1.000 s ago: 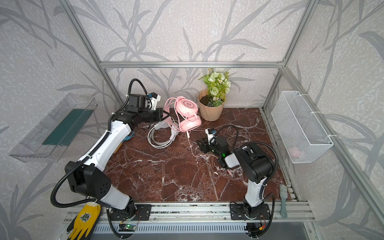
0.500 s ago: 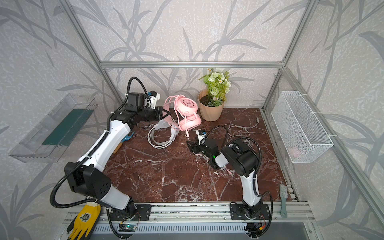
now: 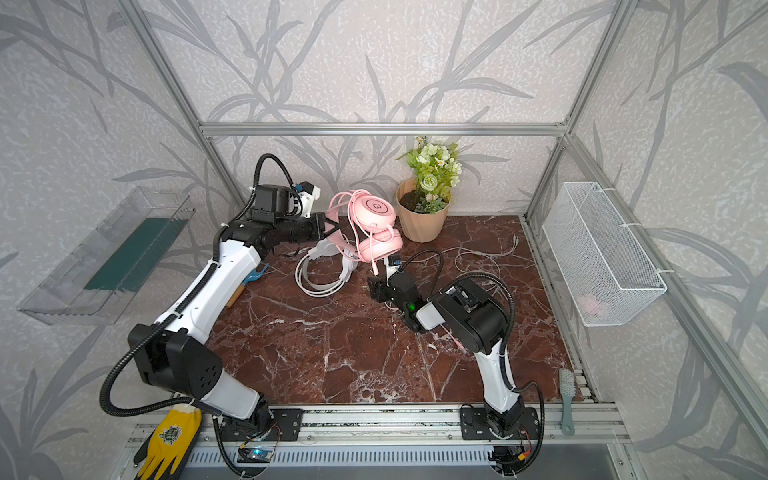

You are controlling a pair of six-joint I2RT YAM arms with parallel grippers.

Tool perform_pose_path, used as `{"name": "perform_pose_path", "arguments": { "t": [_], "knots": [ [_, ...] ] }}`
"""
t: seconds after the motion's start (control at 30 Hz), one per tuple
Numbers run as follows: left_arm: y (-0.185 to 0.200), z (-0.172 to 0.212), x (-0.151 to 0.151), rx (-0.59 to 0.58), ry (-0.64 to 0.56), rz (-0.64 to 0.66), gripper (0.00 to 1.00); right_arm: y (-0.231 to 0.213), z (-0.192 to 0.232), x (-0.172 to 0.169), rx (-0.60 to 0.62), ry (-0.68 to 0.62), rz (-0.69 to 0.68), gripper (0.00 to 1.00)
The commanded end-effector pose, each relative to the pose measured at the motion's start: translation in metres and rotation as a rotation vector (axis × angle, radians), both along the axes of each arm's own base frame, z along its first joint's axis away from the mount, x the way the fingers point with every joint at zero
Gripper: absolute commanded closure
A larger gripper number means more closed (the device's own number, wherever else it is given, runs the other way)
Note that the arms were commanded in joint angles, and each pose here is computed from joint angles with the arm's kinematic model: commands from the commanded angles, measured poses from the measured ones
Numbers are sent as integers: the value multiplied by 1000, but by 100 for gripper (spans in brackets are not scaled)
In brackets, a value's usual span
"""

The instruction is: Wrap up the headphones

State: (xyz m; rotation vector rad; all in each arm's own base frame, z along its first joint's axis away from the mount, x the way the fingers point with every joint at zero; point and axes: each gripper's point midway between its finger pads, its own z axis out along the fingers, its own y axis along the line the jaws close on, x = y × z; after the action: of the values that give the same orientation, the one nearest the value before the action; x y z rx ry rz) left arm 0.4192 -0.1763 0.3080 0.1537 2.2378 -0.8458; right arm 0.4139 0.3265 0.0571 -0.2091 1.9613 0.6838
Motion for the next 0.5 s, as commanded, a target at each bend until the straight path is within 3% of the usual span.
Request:
{"name": "perform_pose_path", "arguments": {
  "t": [0.0,0.17,0.23,0.33,0.47],
  "knots": [
    [-2,50,-9,-60,-107,-16,100,-1,-6,4,-24,16,-46,31],
    [1,51,-8,-53,-113,-3,100,-1,-15,-1,-31,44,-34,46],
    [2,52,-8,-50,-116,4,100,-2,-17,-5,-26,48,-27,62],
    [5,51,-6,-44,-114,23,100,0,-20,-12,-14,52,1,76],
    [9,51,-2,-43,-115,49,100,2,-21,-23,-1,48,39,84]
  ]
}}
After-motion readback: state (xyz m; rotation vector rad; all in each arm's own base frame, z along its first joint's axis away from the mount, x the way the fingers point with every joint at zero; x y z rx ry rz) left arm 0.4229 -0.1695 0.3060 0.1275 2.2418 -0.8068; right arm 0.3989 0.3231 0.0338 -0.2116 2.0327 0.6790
